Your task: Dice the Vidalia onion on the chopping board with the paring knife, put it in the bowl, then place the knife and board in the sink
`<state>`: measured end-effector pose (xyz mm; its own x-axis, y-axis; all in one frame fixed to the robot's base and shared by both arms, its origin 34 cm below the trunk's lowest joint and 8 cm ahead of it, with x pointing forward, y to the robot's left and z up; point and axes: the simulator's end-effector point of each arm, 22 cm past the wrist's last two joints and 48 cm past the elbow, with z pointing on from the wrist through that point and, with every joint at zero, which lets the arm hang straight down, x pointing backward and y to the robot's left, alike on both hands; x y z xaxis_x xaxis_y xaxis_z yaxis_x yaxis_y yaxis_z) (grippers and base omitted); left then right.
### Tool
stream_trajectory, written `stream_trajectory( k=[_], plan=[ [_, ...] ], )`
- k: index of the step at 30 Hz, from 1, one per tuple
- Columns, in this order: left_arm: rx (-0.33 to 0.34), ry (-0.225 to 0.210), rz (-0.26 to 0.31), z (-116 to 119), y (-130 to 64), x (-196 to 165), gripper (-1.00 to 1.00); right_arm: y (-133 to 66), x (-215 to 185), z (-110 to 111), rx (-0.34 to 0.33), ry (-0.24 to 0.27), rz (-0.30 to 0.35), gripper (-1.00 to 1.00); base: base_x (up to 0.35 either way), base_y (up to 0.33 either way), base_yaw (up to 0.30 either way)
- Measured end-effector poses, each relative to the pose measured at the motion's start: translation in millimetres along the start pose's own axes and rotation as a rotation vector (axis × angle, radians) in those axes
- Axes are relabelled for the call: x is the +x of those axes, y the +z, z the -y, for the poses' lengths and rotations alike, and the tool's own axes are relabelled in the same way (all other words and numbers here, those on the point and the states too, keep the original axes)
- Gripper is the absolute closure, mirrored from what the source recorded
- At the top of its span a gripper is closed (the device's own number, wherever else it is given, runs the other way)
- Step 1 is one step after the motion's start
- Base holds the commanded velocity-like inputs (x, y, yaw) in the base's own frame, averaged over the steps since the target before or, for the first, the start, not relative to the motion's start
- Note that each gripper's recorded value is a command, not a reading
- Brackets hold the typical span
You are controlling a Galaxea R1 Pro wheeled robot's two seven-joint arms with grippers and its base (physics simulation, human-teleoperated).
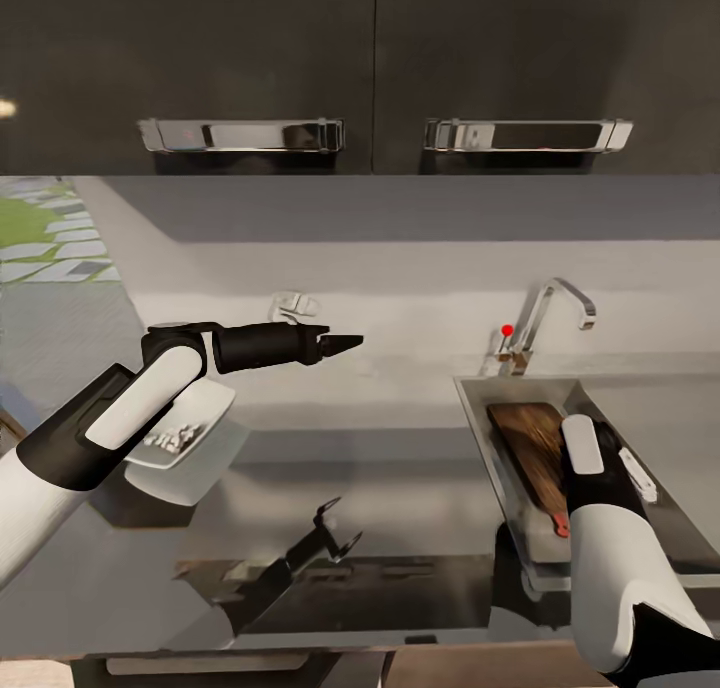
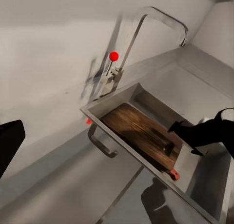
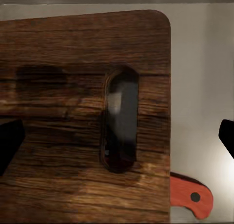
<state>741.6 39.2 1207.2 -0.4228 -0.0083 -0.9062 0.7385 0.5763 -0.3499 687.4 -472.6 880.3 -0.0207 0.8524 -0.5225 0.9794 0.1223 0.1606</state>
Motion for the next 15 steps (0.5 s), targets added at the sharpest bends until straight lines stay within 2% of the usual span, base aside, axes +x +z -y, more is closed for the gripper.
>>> stream_trajectory(
  k=[1, 2, 4, 7, 10, 12, 15],
  plan=[
    [0.000, 0.001, 0.001, 0.6, -0.4, -0.7, -1.00, -2.4, -0.7, -2.6, -0.007, -0.006, 0.003, -1.00, 0.000, 0.000, 0.066],
    [0.000, 0.003, 0.002, 1.3, -0.9, -1.5, -1.00, -13.8, -3.5, -16.4, -0.043, -0.049, 0.021, -1.00, 0.000, 0.000, 0.066],
    [0.000, 0.005, 0.004, 2.5, -1.7, -2.8, -1.00, -22.2, -5.8, -25.0, -0.067, -0.080, 0.028, -1.00, 0.000, 0.000, 0.067],
    [0.000, 0.009, 0.006, 4.3, -3.0, -4.9, -1.00, -32.8, -5.4, -34.5, -0.096, -0.122, 0.026, -1.00, 0.000, 0.000, 0.070],
    [0.000, 0.013, 0.009, 6.1, -4.3, -7.0, -1.00, -42.2, -8.4, -41.5, -0.120, -0.133, 0.031, -1.00, 0.000, 0.000, 0.078],
    [-0.001, 0.014, 0.010, 6.9, -5.0, -8.1, -1.00, -63.2, -14.2, -60.0, -0.175, -0.179, 0.062, -1.00, 0.000, 0.000, 0.067],
    [-0.001, 0.017, 0.012, 7.9, -5.8, -9.5, -1.00, -75.4, -13.8, -70.6, -0.204, -0.224, 0.078, -1.00, -0.070, 0.054, 0.030]
  ],
)
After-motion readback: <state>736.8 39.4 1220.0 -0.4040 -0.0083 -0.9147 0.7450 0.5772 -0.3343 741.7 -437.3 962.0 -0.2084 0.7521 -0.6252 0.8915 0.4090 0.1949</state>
